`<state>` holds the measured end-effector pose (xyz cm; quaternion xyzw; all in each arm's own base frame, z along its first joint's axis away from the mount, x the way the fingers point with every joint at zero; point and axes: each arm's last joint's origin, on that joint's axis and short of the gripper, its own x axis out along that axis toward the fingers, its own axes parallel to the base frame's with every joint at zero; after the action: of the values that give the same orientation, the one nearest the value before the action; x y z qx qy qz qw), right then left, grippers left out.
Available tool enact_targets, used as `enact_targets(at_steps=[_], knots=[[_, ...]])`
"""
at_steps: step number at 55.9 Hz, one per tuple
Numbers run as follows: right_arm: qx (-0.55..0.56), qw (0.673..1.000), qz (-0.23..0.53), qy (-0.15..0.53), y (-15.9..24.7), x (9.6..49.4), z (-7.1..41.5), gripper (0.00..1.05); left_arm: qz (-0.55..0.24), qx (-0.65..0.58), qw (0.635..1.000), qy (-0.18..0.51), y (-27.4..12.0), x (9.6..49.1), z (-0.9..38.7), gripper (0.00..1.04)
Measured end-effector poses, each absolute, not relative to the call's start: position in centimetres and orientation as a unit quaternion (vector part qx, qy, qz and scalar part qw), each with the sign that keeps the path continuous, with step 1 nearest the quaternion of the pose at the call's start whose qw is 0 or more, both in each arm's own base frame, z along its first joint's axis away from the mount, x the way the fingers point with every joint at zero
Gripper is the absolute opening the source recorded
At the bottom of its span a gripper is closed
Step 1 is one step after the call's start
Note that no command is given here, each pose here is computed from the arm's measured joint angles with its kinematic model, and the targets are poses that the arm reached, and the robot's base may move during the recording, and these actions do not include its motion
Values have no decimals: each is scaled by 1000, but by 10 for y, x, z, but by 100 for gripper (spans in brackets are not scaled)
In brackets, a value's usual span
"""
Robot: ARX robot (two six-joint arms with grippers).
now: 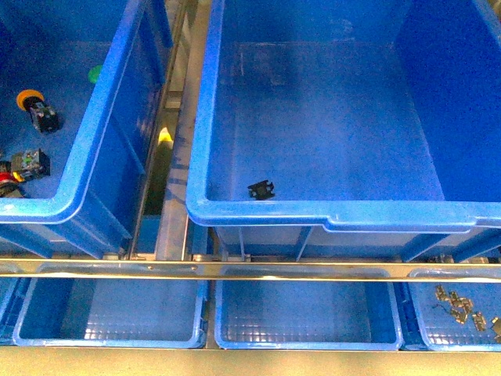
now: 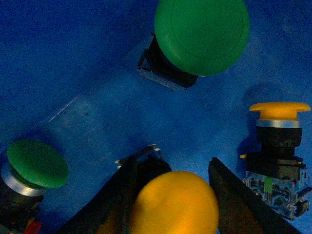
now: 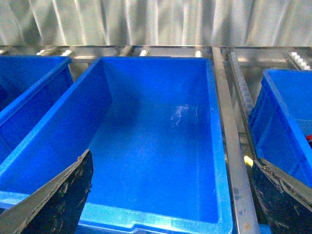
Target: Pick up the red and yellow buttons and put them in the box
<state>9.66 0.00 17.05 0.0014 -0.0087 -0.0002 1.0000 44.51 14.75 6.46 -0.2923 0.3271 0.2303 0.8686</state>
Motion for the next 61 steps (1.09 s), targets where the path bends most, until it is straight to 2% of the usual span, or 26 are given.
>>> enact_targets(at_steps=[4, 22, 41, 48, 61], knots=[[1, 1000, 0, -9, 0, 97, 171, 98, 229, -291, 869, 327, 148, 445, 64, 34], [1, 1000, 0, -9, 0, 97, 171, 98, 208, -330, 856, 338, 143, 433, 76, 34], [1, 1000, 0, -9, 0, 97, 171, 98, 133, -421, 838, 321, 116, 398, 151, 34], [1, 1000, 0, -9, 0, 97, 171, 98, 74, -483, 804, 338, 92, 374, 177, 34], [1, 1000, 0, -8, 0, 97, 170, 98, -39, -530, 771, 351, 41, 345, 217, 34]])
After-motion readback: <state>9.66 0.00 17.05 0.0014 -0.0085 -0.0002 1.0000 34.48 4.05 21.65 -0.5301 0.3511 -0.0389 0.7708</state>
